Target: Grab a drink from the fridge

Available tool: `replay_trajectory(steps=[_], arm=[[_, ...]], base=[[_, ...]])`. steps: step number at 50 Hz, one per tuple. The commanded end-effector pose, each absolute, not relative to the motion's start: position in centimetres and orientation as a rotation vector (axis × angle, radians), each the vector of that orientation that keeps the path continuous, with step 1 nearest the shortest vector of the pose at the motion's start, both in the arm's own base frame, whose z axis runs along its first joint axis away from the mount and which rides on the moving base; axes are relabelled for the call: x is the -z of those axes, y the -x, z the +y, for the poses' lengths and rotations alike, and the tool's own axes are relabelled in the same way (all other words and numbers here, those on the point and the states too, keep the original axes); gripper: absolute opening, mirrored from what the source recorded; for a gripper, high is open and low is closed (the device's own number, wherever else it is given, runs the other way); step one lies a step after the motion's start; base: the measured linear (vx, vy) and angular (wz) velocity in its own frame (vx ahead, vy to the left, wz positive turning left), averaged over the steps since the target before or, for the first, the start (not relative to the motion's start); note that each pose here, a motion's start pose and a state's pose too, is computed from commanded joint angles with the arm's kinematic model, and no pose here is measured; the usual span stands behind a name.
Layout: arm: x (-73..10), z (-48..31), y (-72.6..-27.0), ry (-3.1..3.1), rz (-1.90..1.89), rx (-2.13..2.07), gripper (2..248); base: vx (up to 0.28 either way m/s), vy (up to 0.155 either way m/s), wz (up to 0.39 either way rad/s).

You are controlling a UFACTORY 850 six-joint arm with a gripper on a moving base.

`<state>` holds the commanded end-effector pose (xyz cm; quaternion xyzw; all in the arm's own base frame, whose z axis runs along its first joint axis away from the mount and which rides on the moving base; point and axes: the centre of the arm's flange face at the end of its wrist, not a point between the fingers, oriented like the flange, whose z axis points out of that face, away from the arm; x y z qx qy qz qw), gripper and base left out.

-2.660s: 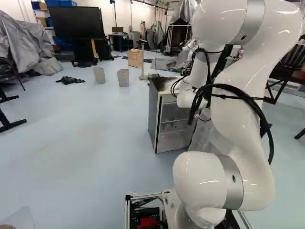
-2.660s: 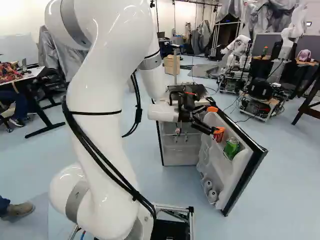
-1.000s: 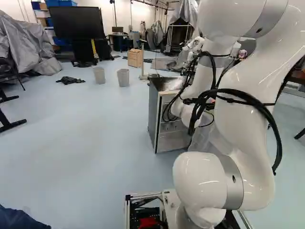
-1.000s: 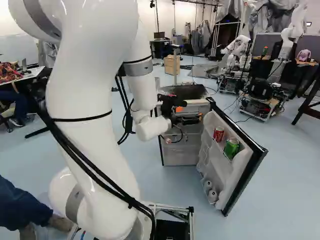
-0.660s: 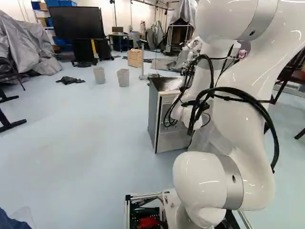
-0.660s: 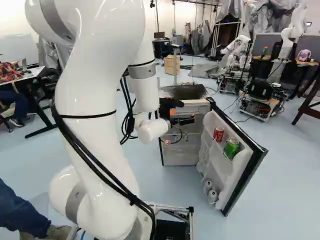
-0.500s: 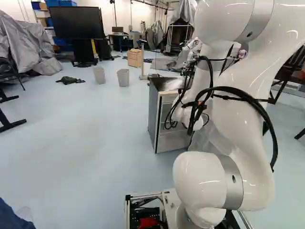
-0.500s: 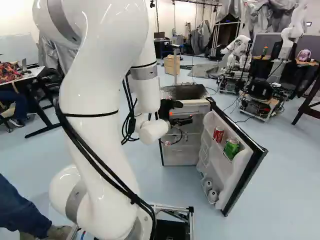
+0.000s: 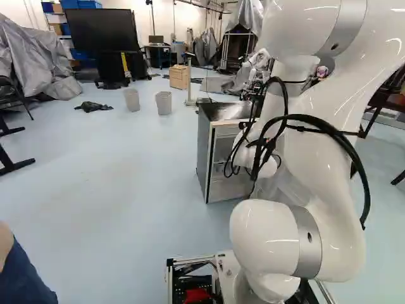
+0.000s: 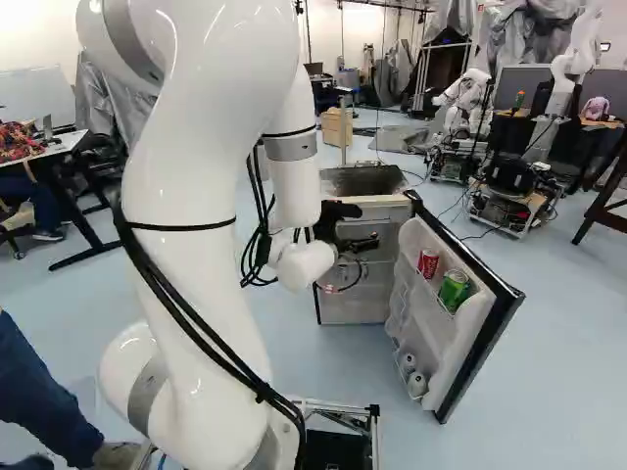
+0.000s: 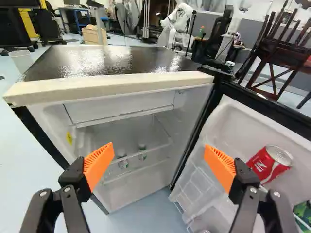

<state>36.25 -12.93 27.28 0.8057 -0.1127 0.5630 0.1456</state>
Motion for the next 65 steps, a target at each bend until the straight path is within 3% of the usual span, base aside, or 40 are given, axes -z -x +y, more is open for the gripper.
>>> replay_trajectory(steps=[27,65], arm=[[-27.7,-13.4,-31.5,-2.304,-0.41,-1.558,247],[-27.7,-14.8,-30.7,-2.188,-0.611,-1.463,247]], base=[[0.0,0.0,0.0],[0.0,0.0,0.0]])
